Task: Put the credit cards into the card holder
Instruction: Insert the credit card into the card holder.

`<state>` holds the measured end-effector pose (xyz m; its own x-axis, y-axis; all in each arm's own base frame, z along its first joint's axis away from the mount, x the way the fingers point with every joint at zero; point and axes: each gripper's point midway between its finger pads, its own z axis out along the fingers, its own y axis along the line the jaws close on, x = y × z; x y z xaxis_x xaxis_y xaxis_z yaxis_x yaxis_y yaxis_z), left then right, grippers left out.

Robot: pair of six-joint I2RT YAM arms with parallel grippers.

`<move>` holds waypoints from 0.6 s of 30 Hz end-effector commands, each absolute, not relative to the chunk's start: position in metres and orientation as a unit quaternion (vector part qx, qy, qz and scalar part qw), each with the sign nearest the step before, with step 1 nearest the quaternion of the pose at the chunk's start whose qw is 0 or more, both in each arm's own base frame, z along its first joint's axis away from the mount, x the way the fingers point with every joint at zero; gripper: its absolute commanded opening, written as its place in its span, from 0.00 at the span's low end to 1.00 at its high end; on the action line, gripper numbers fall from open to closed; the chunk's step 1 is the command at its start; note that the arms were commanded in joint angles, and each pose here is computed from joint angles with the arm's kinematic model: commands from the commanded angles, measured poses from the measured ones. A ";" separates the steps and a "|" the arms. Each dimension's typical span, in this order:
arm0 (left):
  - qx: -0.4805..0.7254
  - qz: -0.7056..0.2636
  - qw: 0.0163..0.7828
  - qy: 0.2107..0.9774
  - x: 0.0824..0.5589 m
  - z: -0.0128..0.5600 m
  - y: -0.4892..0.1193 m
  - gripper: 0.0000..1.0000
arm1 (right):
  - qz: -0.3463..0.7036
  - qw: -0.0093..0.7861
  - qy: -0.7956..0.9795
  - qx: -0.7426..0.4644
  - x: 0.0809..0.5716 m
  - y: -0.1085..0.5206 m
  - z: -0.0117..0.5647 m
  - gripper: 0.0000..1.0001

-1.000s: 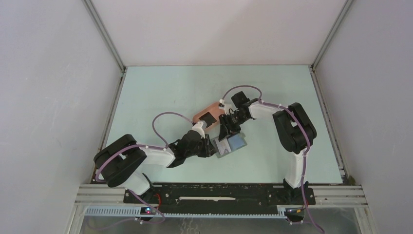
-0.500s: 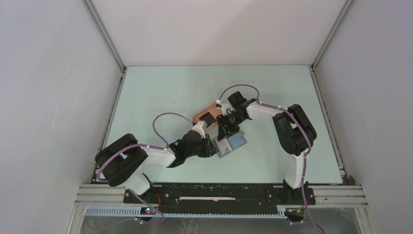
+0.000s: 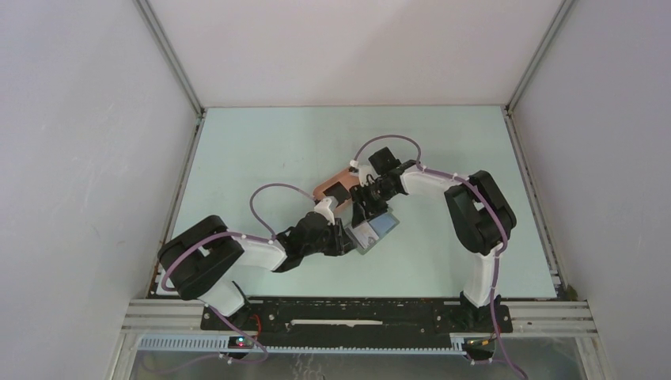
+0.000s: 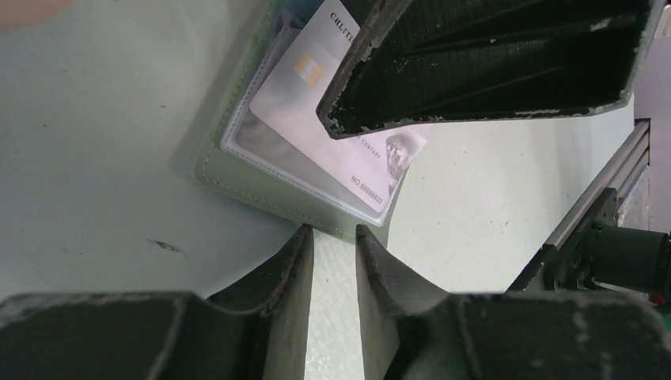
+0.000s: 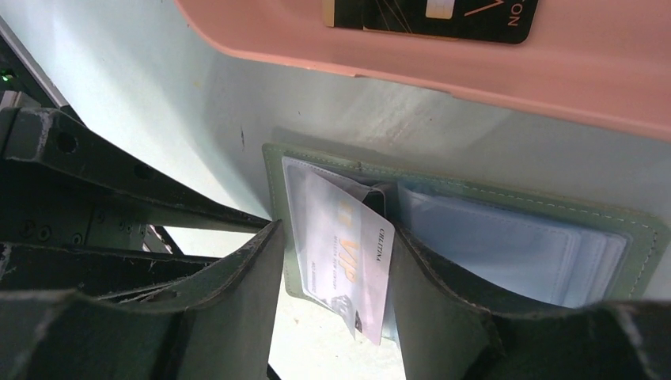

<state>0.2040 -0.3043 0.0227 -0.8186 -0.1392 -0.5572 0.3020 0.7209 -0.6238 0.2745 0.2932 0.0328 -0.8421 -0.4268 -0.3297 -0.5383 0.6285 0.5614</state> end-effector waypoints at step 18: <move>0.048 -0.387 0.316 0.865 0.217 0.031 -0.310 0.32 | 0.384 0.047 0.874 -0.293 0.255 0.303 0.046 0.60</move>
<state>0.2019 -0.3079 0.0229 -0.8289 -0.1353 -0.5428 0.3069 0.7013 -0.6434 0.2675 0.2928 0.0366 -0.8172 -0.4676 -0.3370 -0.5718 0.5836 0.5766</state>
